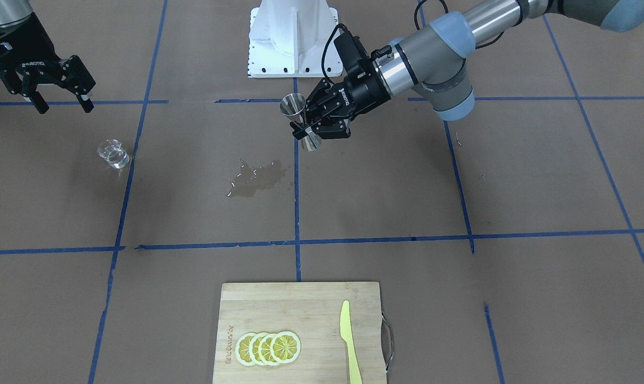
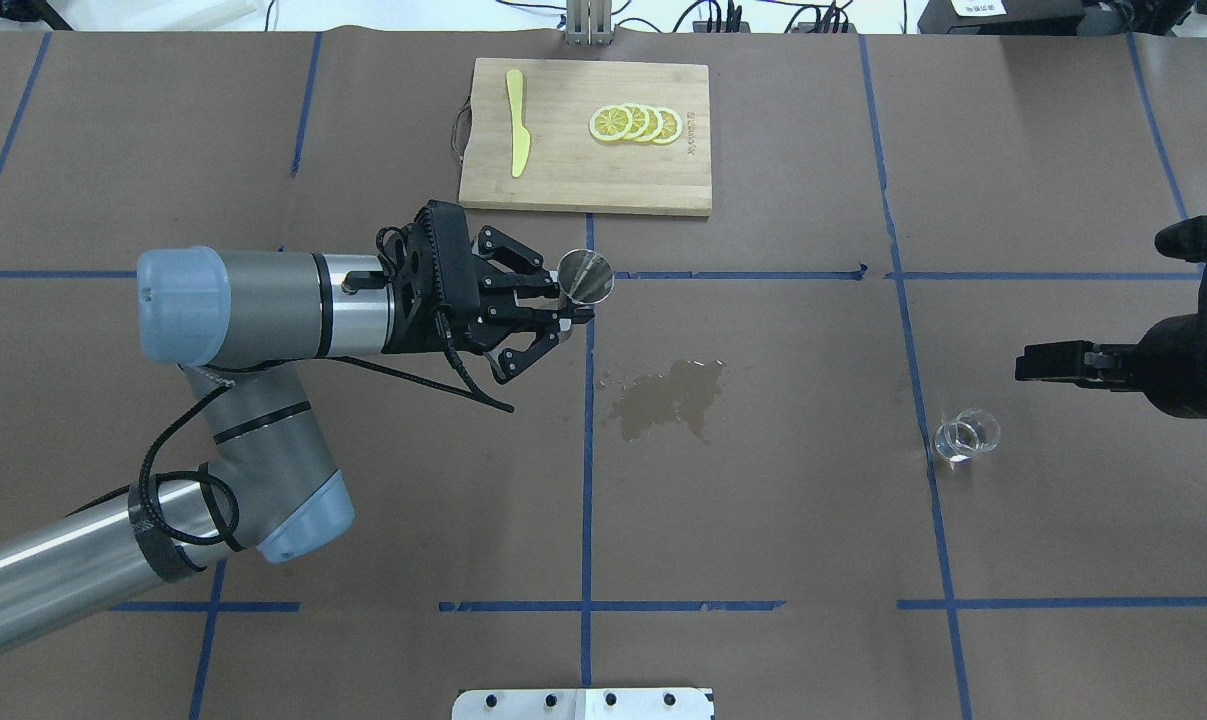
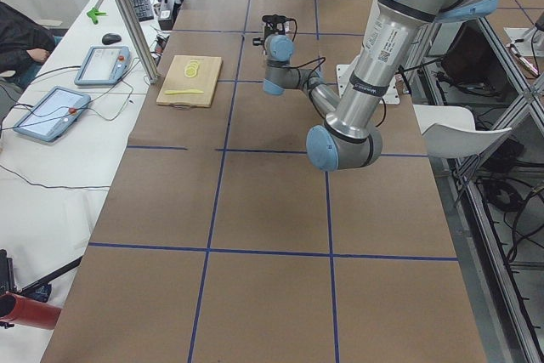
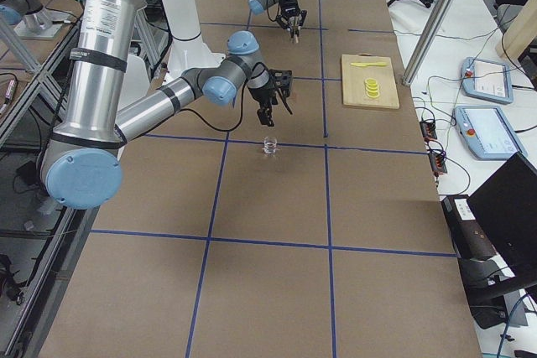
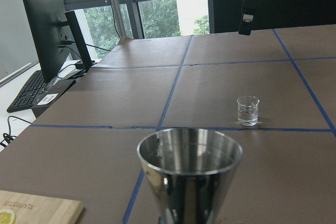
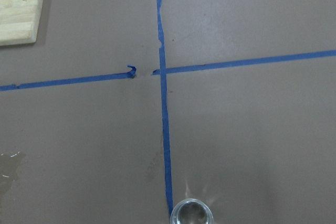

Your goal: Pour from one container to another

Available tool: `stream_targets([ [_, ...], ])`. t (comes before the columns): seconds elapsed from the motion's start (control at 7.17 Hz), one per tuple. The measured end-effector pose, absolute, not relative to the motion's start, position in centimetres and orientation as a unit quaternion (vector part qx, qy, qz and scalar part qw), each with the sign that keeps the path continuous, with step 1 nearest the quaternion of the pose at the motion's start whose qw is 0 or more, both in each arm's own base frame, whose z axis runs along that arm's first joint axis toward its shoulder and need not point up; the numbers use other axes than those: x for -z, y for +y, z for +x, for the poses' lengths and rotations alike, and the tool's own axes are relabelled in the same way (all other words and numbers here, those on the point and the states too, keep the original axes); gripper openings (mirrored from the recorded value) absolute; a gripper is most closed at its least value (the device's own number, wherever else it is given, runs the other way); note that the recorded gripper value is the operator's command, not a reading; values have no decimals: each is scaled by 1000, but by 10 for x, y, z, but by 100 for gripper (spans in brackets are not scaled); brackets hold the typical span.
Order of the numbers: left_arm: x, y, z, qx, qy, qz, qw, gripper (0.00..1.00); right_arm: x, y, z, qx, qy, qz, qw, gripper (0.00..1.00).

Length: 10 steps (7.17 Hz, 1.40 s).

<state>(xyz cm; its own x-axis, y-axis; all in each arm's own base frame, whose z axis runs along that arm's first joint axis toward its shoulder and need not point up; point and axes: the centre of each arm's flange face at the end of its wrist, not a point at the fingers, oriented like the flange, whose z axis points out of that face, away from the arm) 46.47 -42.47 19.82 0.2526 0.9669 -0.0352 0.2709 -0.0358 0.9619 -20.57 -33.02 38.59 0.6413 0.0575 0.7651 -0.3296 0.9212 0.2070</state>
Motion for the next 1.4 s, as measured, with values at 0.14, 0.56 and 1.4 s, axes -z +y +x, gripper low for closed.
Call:
stream_targets([
  [0.14, -198, -425, 465, -357, 496, 625, 486, 0, -396, -320, -211, -115, -403, 208, 884, 100],
  [0.56, -198, -424, 464, -356, 496, 625, 486, 0, -452, -296, -270, -148, -376, 336, 850, 100],
  [1.4, -201, -425, 462, -356, 495, 625, 488, 0, -519, -255, -339, -189, -326, 530, 760, 100],
])
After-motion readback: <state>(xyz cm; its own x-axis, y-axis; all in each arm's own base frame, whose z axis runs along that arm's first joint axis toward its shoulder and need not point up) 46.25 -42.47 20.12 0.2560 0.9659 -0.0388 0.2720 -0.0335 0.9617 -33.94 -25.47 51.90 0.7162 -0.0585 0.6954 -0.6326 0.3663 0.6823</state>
